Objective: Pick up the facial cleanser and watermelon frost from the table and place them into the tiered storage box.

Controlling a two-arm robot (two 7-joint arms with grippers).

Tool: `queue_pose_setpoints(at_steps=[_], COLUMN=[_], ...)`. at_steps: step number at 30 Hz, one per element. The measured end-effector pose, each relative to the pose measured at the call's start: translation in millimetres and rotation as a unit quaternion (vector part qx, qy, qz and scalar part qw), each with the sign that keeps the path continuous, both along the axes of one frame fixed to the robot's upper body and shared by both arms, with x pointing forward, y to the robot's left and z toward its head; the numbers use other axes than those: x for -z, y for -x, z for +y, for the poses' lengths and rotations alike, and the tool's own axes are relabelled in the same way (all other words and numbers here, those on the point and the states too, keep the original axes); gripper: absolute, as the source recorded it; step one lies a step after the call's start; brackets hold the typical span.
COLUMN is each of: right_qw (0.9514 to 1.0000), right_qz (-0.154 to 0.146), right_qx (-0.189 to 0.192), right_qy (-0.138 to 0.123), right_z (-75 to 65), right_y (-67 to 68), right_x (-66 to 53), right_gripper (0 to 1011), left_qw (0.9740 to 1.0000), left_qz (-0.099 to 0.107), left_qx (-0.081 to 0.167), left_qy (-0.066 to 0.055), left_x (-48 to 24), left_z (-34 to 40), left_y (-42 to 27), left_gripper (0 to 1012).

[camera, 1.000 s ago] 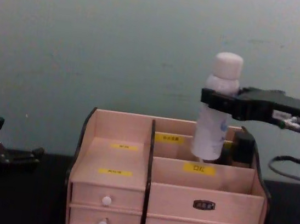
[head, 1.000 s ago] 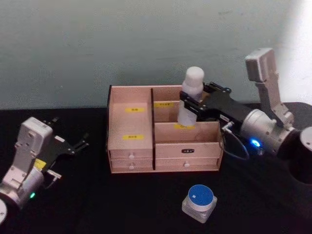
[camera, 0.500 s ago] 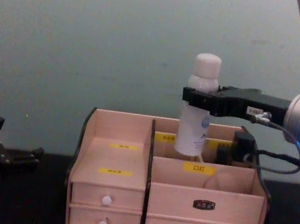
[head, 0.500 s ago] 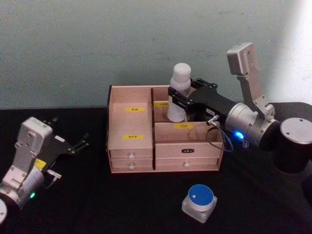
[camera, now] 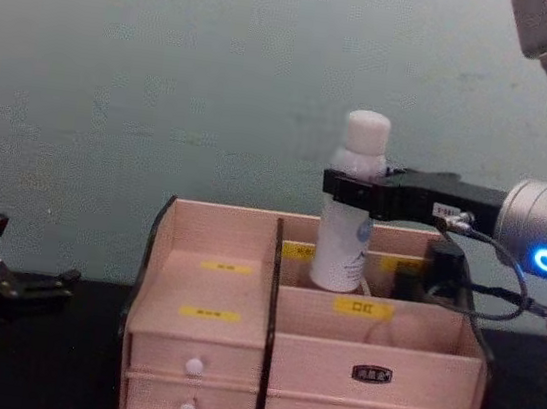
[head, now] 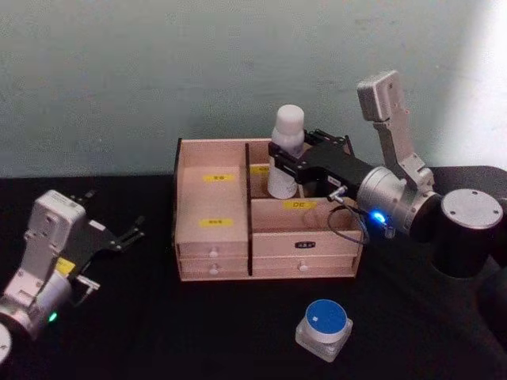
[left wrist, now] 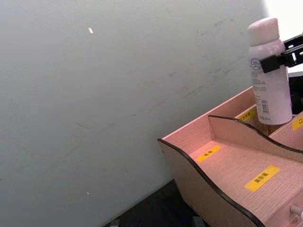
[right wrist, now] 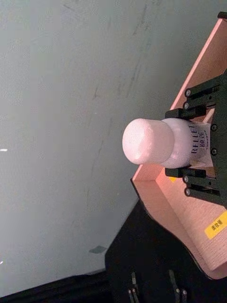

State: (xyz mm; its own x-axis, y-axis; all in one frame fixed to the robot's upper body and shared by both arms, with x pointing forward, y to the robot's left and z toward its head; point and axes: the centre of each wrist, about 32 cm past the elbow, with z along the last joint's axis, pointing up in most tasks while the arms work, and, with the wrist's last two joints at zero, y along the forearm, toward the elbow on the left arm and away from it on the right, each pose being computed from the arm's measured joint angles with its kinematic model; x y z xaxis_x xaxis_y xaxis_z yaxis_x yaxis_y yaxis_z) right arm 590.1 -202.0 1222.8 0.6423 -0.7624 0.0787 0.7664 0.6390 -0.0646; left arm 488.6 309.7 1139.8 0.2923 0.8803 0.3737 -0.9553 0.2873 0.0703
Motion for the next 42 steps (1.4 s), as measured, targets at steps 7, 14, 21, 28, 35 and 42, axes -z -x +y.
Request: queue_pose_setpoints(at_steps=[7,14,21,28,35,42], right_qw=[1.0,1.0,1.0,0.9999,0.9997,0.9994], right_qz=[0.0,0.0,0.003,0.011,0.02,0.027], right_qx=[0.002,0.004,0.006,0.008,0.009,0.01], right_qy=[-0.003,-0.003,-0.001,0.004,0.011,0.017], right_z=[0.7,1.0,1.5,3.0,4.8,5.8], right_y=[-2.1,-4.1,-6.7,-10.3,-11.9,-12.9], right_x=[1.9,4.2,7.7,14.4,22.2,29.0], right_gripper=[590,590,590,590,590,590], left_qw=[1.0,1.0,1.0,1.0,1.0,1.0], left_qz=[0.0,0.0,0.0,0.0,0.0,0.0], left_qx=[0.0,0.0,0.0,0.0,0.0,0.0], left_qy=[0.0,0.0,0.0,0.0,0.0,0.0], left_x=[0.0,0.0,0.0,0.0,0.0,0.0], left_z=[0.0,0.0,0.0,0.0,0.0,0.0], left_y=[0.0,0.0,0.0,0.0,0.0,0.0], left_gripper=[1001,1001,1001,1001,1001,1002])
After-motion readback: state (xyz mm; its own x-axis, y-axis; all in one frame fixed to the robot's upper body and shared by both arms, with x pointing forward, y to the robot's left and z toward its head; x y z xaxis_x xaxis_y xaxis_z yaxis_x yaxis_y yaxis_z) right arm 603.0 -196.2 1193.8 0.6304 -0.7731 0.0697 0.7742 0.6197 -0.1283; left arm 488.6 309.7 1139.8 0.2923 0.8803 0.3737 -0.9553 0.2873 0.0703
